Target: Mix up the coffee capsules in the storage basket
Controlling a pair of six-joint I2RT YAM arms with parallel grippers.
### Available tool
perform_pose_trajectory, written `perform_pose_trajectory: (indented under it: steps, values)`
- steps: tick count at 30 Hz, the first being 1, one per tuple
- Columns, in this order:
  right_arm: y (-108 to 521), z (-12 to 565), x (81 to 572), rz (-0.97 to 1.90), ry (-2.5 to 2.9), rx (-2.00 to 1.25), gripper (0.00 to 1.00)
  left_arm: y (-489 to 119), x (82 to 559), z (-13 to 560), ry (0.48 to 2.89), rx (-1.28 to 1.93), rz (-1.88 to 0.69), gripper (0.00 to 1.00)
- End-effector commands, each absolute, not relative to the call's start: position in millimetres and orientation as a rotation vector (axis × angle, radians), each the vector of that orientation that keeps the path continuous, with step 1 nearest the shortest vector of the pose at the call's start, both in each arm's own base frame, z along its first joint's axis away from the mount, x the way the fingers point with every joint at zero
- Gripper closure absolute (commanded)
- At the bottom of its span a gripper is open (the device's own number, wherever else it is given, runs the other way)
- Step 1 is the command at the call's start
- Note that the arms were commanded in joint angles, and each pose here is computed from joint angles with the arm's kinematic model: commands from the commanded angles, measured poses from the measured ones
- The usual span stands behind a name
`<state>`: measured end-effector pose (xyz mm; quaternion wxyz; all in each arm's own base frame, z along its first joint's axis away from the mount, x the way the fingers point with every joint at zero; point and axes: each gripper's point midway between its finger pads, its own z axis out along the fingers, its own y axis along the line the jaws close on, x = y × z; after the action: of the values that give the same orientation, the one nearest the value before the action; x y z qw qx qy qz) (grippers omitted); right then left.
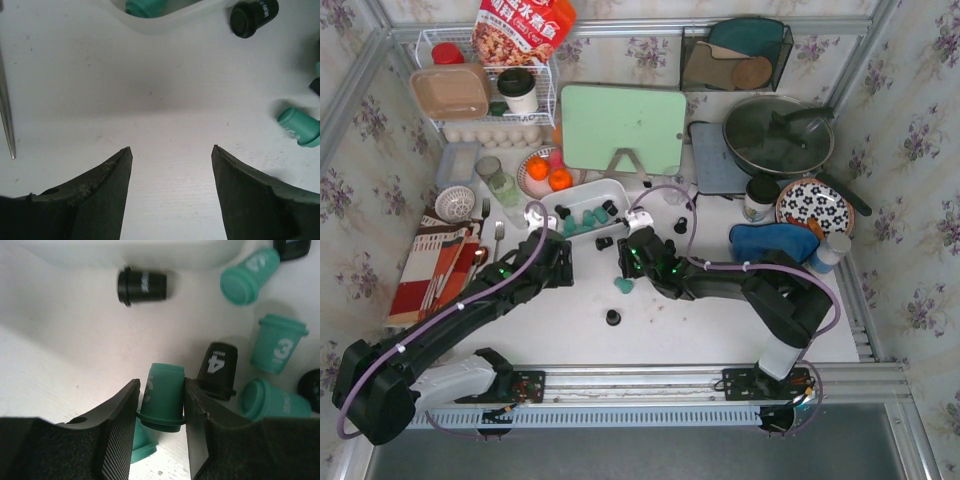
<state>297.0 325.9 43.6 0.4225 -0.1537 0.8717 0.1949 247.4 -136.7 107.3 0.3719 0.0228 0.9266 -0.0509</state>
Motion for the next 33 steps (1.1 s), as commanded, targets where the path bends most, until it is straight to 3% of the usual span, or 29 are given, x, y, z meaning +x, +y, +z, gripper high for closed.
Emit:
perform_pose_trajectory:
  steps: [1, 12, 24, 33]
  values:
    - [335.0, 82.0, 313.3, 0.488, 2.074, -0.402, 0.69, -135.1, 247.9, 107.0, 2.347, 0.084, -0.127, 0.32]
    - [377.0, 143.3, 379.1, 0.439, 1.924, -0.395, 0.69, -137.1, 241.1, 116.3, 2.330, 0.096, -0.181, 0.32]
    - [395.2, 106.1, 438.9, 0.453, 2.010, -0.269, 0.65, -147.7, 231.9, 124.8, 2.302, 0.102, -0.308, 0.32]
    - [387.2, 75.2, 439.9, 0.416, 2.110, -0.292, 0.40, -161.9, 228.4, 126.8, 2.302, 0.164, -0.396, 0.32]
